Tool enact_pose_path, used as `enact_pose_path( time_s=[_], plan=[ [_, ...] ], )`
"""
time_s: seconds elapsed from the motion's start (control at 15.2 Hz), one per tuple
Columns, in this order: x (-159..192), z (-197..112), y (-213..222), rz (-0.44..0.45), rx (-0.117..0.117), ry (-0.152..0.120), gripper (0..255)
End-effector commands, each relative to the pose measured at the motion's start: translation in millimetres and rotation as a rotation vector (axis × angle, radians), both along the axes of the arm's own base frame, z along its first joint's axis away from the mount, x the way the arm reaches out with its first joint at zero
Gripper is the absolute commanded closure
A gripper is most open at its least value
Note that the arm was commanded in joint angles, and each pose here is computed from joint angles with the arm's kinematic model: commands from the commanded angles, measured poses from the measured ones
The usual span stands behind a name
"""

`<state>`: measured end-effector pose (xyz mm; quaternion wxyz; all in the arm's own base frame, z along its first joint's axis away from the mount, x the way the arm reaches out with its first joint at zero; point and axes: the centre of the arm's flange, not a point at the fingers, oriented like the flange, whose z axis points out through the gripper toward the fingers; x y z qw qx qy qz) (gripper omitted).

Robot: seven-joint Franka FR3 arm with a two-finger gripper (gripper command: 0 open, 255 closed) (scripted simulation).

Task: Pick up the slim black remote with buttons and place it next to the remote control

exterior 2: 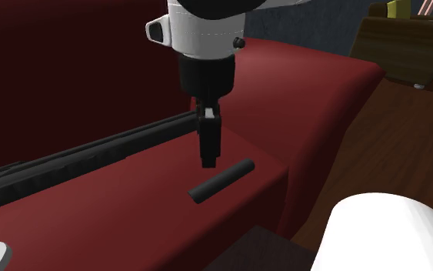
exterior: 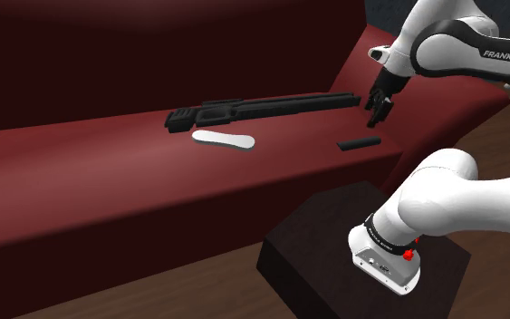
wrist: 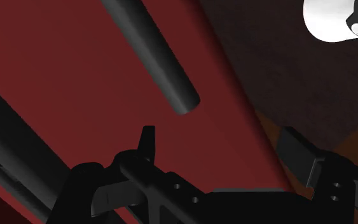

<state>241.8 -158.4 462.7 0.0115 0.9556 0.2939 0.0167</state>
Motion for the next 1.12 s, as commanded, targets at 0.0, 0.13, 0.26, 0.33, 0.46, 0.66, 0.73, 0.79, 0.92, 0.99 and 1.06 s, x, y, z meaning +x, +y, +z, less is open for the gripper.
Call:
enact_pose_path(
  time_s=[0.0, 0.13, 0.26, 0.33, 0.46, 0.66, 0.73, 0.79, 0.92, 0.99, 1.06],
  plan=[
    [-3.7, -17.5, -18.2, 0.098, 0.004, 0.007, 0],
    [-5.2, -37.4, -36.5, 0.188, 0.009, 0.014, 0],
    [-5.2, -57.4, -54.8, 0.278, 0.014, 0.021, 0],
    [-4.7, -67.4, -63.9, 0.324, 0.017, 0.025, 0],
    [-2.5, -87.5, -81.9, 0.414, 0.022, 0.032, 0],
    [1.2, -107.9, -99.7, 0.505, 0.027, 0.039, 0],
    [1.2, -113.2, -99.6, 0.505, 0.027, 0.039, 0],
    [1.2, -118.5, -99.5, 0.505, 0.027, 0.039, 0],
    [1.1, -129.0, -99.2, 0.505, 0.027, 0.039, 0],
    [1.1, -134.3, -99.1, 0.505, 0.027, 0.039, 0],
    [1.1, -139.6, -98.9, 0.505, 0.027, 0.039, 0]
  ],
)
